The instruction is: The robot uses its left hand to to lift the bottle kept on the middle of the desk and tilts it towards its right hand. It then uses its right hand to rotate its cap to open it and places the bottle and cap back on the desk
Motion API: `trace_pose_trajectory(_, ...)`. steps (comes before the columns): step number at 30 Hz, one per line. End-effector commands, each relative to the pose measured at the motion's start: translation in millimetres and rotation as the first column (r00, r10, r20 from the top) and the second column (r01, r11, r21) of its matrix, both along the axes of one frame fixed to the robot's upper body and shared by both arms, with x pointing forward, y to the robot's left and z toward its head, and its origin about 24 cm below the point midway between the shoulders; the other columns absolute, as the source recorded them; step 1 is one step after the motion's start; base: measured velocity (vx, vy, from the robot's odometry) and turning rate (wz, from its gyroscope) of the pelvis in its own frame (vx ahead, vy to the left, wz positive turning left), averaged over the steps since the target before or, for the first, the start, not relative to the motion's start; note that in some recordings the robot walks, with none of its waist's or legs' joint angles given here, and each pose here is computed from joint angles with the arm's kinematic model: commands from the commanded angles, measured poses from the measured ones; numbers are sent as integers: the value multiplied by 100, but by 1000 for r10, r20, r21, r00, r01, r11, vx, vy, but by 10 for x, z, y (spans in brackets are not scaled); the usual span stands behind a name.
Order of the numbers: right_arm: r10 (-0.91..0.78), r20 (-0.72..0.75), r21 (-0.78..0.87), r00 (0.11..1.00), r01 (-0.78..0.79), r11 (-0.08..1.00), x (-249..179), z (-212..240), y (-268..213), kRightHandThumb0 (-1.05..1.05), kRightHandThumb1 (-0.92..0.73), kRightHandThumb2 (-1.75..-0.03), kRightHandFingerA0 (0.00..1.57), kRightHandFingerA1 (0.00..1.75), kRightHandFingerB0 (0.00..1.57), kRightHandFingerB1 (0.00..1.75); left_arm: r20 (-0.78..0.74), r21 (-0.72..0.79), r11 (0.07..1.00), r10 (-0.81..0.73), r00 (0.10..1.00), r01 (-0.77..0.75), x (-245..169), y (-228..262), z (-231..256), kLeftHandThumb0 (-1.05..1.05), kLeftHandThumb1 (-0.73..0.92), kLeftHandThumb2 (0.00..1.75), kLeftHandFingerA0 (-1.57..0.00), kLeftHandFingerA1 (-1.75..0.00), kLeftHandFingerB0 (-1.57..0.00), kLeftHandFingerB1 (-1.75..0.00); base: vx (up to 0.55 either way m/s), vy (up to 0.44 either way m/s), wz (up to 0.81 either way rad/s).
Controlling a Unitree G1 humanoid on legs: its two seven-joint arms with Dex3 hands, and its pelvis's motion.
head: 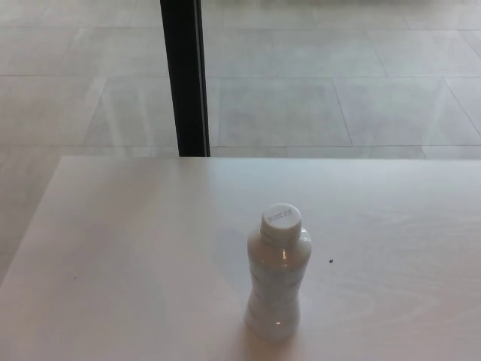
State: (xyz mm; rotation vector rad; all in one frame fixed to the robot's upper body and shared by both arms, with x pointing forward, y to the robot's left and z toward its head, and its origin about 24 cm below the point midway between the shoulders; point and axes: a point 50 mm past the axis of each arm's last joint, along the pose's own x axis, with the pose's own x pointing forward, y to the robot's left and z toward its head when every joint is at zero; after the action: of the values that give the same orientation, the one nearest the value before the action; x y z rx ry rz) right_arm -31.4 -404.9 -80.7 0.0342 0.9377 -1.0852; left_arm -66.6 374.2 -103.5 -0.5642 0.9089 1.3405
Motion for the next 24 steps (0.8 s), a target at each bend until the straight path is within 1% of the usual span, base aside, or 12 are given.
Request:
trace_pose_trajectory(1,579,618,-558,533,-221,800,1905,1772,-327,-105,-84,-65,0,67,0,60,258,734,499,-832,490,461,1990,712,1707,-104,59,59,0,-57,-11,-67,0,0,0)
trace_pose_trajectory(2,630,610,-602,480,-237,763,2046,1887,-189,-44,-21,-96,1,56,7,58,244,763,456,-859,450,457,2164,557,1871,-104,45,90,-1,-76,-28,-71,0,0,0)
trace_pose_trajectory(4,680,619,-632,394,-265,729,2271,2038,40,-98,-58,-106,17,70,12,60,195,808,350,-918,346,474,2436,335,2052,-105,57,59,-19,-98,-38,-78,0,0,0)
trace_pose_trajectory(5,728,587,-666,354,-300,683,2360,2089,137,-105,-84,-66,9,81,15,66,183,825,311,-937,299,472,2497,221,2096,-102,43,89,-21,-81,-45,-76,0,0,0)
trace_pose_trajectory(7,783,563,-701,266,-349,622,2503,2159,350,-43,-30,-100,0,55,4,56,168,860,247,-963,210,447,2661,-3,2173,-98,58,58,-11,-75,-25,-54,0,0,0)
trace_pose_trajectory(10,825,539,-720,171,-414,557,2666,2221,704,-104,-87,-67,3,56,3,48,152,877,175,-985,87,447,2876,-354,2265,-92,58,59,-4,-57,-15,-42,0,0,0)
trace_pose_trajectory(11,834,533,-726,142,-431,537,2689,2234,825,-100,-89,-68,5,55,5,49,134,882,142,-990,49,449,2937,-464,2282,-40,19,89,-4,-56,0,-50,0,0,0)
trace_pose_trajectory(12,834,541,-721,111,-449,528,2717,2237,925,-94,-67,-113,0,50,11,39,122,885,119,-992,23,450,2985,-550,2297,-81,48,93,-3,-44,-7,-36,0,0,0)
trace_pose_trajectory(18,859,512,-722,-22,-553,417,2795,2169,1403,-85,-70,-114,5,43,7,23,93,890,43,-992,-88,455,3225,-962,2355,-82,51,94,0,-35,-1,-30,0,0,0)
trace_pose_trajectory(21,873,485,-727,-57,-581,366,2828,2092,1563,-87,-92,-70,5,44,3,29,90,892,16,-986,-141,451,3287,-1071,2338,-76,49,93,0,-37,0,-32,0,0,0)
trace_pose_trajectory(22,873,484,-717,-63,-601,354,2833,2054,1645,-87,-72,-116,0,42,11,21,80,893,-1,-983,-162,449,3293,-1129,2324,-75,49,93,0,-39,0,-34,0,0,0)
trace_pose_trajectory(24,878,474,-713,-66,-614,339,2834,2035,1691,-87,-73,-117,0,41,11,20,71,892,-15,-982,-172,452,3296,-1166,2316,-77,50,94,0,-39,-1,-34,0,0,0)
